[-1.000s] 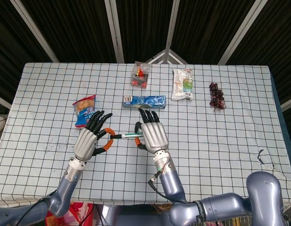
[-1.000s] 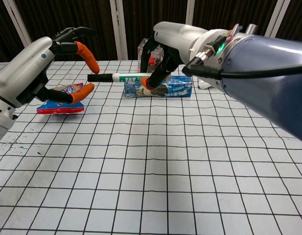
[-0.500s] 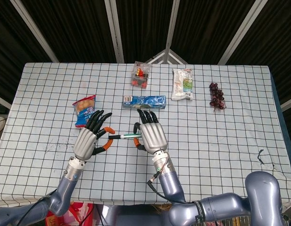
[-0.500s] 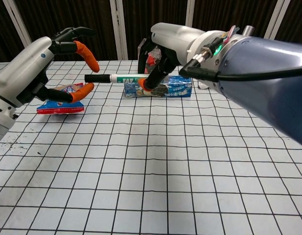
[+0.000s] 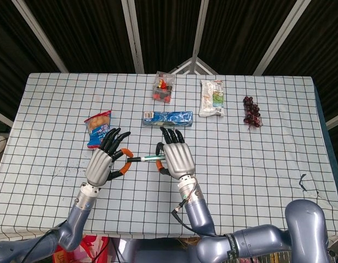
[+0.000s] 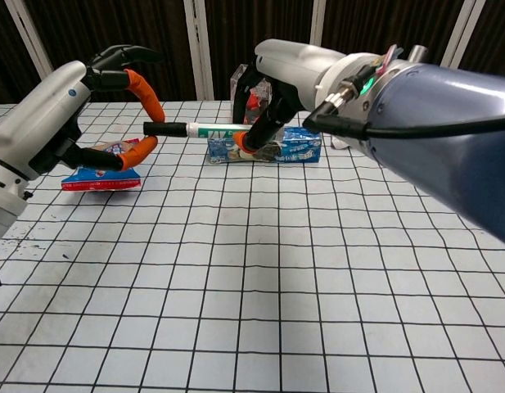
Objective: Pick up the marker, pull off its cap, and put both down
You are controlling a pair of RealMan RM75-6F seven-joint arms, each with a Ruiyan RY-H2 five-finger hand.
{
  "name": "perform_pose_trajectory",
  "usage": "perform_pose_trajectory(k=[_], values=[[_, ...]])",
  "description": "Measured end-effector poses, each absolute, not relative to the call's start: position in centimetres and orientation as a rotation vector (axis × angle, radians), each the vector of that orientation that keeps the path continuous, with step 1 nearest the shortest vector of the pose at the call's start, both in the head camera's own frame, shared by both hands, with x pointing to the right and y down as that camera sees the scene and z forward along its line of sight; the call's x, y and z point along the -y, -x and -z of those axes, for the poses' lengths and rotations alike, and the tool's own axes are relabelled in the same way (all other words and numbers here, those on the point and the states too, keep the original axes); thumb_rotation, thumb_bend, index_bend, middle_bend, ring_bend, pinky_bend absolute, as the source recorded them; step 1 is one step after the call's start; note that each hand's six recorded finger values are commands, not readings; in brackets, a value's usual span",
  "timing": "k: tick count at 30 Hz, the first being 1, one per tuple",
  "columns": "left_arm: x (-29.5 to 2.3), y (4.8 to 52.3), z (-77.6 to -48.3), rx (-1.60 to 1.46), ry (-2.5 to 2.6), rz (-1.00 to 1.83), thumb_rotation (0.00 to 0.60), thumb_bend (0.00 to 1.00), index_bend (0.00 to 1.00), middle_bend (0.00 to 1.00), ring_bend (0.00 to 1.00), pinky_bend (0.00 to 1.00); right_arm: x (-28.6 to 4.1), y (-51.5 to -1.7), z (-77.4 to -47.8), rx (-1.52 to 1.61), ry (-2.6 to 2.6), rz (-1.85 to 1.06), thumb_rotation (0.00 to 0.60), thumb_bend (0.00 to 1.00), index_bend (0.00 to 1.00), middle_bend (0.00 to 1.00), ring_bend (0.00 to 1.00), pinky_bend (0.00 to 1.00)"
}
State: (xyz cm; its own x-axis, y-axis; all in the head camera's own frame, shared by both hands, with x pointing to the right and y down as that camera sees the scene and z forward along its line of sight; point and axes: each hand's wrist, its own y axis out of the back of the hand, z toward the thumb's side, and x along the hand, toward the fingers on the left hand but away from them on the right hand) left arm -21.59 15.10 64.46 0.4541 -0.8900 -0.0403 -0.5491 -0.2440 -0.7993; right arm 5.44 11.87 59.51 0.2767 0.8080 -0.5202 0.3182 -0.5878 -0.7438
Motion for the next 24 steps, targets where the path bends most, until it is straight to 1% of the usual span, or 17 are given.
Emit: perform_pose_trajectory(k=[5, 17, 24], values=[[-15.3, 21.4, -64.5, -1.196, 1.937, 0.552, 0.6, 0.54, 0.52, 0.12, 0.0, 0.01, -12.0, -5.4, -59.6, 1.008, 2.052, -1.28, 0.6, 0.44, 0.76, 0.05, 0.01, 0.0], [-15.2, 21.7, -64.1, -1.232, 1.934, 0.522, 0.6, 0.55, 0.54, 0.14, 0.0, 0.01, -11.8, -5.9, -59.5, 1.027, 2.046, -1.28, 0.6, 0.44, 0.76, 0.05, 0.01, 0.0], [-15.0, 24.0, -63.1, -1.247, 1.879, 0.535, 0.6, 0.55, 0.54, 0.13, 0.0, 0.01, -11.5, -6.9, -60.0, 1.047, 2.029, -1.306, 0.6, 0.44, 0.76, 0.05, 0.01, 0.0]])
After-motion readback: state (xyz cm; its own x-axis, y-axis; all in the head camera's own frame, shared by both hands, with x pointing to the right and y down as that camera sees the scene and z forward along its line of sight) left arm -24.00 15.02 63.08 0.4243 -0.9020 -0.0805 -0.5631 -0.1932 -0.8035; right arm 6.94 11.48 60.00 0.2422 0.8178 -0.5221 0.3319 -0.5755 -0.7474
